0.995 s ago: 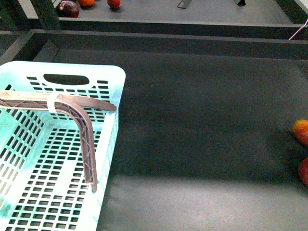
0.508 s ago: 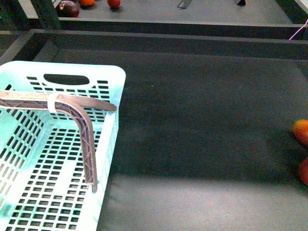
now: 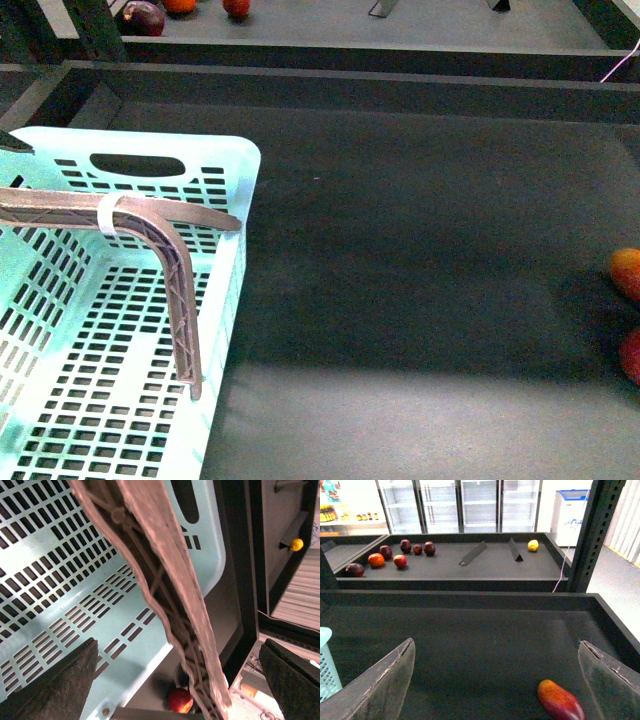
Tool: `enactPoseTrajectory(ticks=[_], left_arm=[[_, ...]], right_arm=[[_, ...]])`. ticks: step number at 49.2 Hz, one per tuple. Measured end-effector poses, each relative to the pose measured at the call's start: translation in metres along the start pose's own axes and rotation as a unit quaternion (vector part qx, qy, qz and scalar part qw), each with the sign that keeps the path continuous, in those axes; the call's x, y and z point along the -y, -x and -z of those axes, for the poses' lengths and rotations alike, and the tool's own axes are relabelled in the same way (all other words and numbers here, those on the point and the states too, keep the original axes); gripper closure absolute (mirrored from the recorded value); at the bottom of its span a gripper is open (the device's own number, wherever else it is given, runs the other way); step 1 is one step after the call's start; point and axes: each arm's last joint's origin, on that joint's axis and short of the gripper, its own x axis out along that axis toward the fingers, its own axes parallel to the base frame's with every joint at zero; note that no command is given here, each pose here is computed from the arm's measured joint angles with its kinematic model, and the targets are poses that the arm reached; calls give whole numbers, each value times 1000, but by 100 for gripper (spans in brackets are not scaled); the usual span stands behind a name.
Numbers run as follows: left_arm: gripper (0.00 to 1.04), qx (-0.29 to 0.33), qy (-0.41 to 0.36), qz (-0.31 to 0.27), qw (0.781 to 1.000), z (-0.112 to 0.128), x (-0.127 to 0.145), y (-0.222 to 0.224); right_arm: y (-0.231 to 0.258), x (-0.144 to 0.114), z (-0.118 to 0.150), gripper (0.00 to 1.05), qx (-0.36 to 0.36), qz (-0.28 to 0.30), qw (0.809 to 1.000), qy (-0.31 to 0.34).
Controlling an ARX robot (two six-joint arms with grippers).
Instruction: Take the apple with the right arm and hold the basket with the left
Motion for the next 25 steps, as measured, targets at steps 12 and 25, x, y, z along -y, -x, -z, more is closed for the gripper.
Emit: enactPoseTrajectory(ticks=[12, 25], left_arm=[[7, 14, 31, -21, 999, -10, 1, -17], [20, 31, 41, -27, 998, -17, 1, -21]], right_arm=[[0, 0, 0, 9, 0, 0, 1000, 0], [0, 0, 0, 9, 0, 0, 1000, 0]])
